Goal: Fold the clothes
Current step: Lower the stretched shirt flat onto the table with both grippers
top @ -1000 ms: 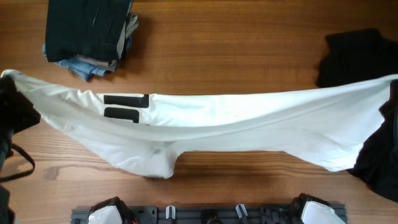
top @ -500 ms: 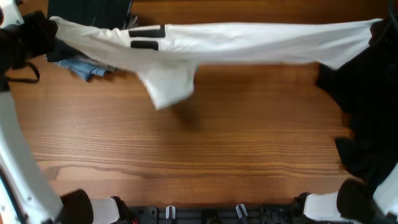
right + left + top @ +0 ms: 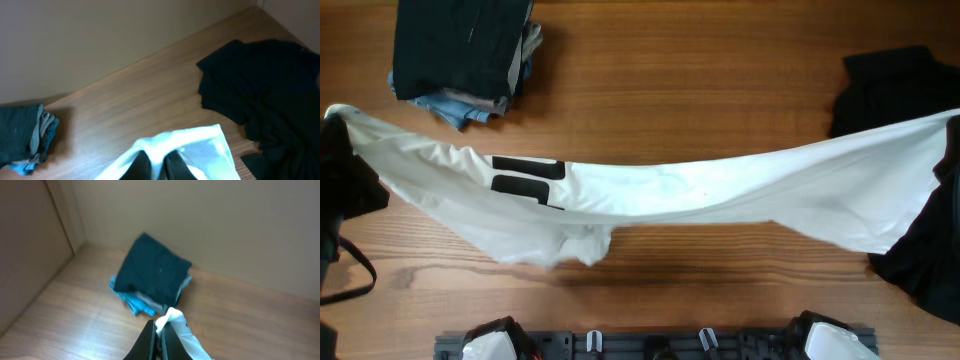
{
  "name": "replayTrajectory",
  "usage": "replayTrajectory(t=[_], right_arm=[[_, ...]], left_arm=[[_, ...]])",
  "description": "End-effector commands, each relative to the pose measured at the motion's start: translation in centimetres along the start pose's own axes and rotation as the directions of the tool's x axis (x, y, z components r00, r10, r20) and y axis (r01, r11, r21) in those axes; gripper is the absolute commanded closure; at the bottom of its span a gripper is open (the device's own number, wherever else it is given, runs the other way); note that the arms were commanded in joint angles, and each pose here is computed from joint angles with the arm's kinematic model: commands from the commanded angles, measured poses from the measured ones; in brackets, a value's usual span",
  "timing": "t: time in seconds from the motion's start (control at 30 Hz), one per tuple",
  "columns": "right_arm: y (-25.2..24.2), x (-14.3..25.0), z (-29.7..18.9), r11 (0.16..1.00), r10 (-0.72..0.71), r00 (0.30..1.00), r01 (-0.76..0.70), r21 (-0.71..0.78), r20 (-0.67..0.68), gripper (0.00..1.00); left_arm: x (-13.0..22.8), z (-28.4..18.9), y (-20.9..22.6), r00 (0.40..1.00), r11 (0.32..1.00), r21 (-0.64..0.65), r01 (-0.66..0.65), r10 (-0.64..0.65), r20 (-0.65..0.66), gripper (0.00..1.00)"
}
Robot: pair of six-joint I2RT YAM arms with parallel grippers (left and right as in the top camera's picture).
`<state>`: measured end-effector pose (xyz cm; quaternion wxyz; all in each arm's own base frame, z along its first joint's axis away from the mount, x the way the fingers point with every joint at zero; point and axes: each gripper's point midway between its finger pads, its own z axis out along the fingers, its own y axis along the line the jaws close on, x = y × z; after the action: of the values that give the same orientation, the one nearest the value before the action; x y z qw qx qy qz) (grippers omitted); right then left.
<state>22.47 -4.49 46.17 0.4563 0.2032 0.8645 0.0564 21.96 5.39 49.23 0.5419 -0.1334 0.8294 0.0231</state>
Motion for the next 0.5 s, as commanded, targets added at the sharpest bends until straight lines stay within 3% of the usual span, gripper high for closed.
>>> replayTrajectory(t=[0.0, 0.1, 0.2, 0.33, 0.37, 0.4, 0.47], right_arm=[[-1.7, -0.2, 5.1, 0.997, 0.046, 0.992, -0.038, 0.071, -0.116, 0.88], [-2.5, 1.2, 11.5, 0.996, 0.076, 0.952, -0.056, 0.076, -0.297, 0.89], [-3.9, 3.3, 18.3, 0.993, 0.108, 0.878, -0.068, 0.1, -0.467, 0.92], [-7.2, 8.0, 30.0, 0.986, 0.15, 0.74, -0.064, 0.154, -0.656, 0.94], [-7.5, 8.2, 31.3, 0.986, 0.15, 0.739, -0.064, 0.153, -0.657, 0.94], [-7.9, 8.4, 33.1, 0.987, 0.146, 0.745, -0.062, 0.151, -0.651, 0.91], [-8.7, 8.7, 36.5, 0.988, 0.14, 0.76, -0.061, 0.145, -0.634, 0.52]], left_arm=[[1.4, 6.8, -1.4, 0.983, 0.992, 0.121, 0.038, -0.015, -0.184, 0.96], [4.0, 14.2, -3.5, 0.933, 0.976, 0.212, 0.043, 0.037, -0.358, 0.96], [8.2, 21.8, -7.1, 0.852, 0.948, 0.318, -0.013, 0.177, -0.492, 0.96], [17.7, 35.7, -11.6, 0.734, 0.928, 0.364, -0.082, 0.303, -0.607, 0.96], [18.8, 37.2, -12.1, 0.73, 0.925, 0.37, -0.084, 0.31, -0.609, 0.95], [19.6, 38.4, -12.4, 0.728, 0.923, 0.374, -0.086, 0.314, -0.609, 0.9], [21.7, 41.7, -13.1, 0.734, 0.919, 0.382, -0.098, 0.325, -0.596, 0.6]])
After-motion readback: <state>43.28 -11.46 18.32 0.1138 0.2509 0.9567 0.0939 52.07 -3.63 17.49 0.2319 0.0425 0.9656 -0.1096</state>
